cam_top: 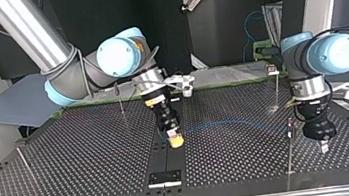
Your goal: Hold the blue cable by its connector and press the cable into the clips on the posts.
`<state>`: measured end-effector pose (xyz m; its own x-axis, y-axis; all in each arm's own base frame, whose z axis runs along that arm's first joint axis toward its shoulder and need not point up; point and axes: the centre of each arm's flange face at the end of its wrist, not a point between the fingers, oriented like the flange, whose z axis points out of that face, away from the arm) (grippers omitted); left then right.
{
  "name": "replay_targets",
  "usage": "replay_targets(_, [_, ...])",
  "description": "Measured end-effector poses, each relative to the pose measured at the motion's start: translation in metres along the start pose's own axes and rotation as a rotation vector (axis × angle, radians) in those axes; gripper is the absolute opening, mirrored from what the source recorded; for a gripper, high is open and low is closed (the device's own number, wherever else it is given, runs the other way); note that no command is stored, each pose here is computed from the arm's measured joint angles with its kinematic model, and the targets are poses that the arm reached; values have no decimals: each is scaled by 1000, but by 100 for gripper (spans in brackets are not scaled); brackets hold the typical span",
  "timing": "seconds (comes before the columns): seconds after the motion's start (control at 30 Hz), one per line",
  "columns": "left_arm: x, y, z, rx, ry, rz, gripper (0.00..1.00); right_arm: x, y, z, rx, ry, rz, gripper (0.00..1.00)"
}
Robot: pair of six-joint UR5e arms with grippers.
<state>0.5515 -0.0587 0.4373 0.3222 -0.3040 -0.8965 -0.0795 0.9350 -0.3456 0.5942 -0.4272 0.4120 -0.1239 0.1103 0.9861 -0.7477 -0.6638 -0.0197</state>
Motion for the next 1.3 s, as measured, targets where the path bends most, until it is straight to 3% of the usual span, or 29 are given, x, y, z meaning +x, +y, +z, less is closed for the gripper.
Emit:
replay_targets(0.43, [-3,14,13,-4,-6,-11,0,34,32,26,-41,70,-4,16])
replay_targets(0.77, [15,16,18,28,31,-27,0,13,33,40,-36,29,-5,16])
replay_targets(1.1, [23,20,18,22,62,-57,0,10,31,39,-32,2,-7,16])
replay_targets(1.13, [23,21,18,20,64,-66,9,9,30,39,-31,1,-7,16])
replay_targets(1.17, [23,21,18,21,65,-71,31,9,29,39,-30,0,-7,16])
replay_targets(1.2, [23,22,18,22,67,-75,31,9,29,39,-30,-1,-7,16])
replay_targets(1.27, [23,22,18,26,72,-77,74,9,28,38,-29,-3,-7,16])
replay_targets(1.3, [24,22,17,26,76,-77,74,9,28,38,-28,-3,-8,16])
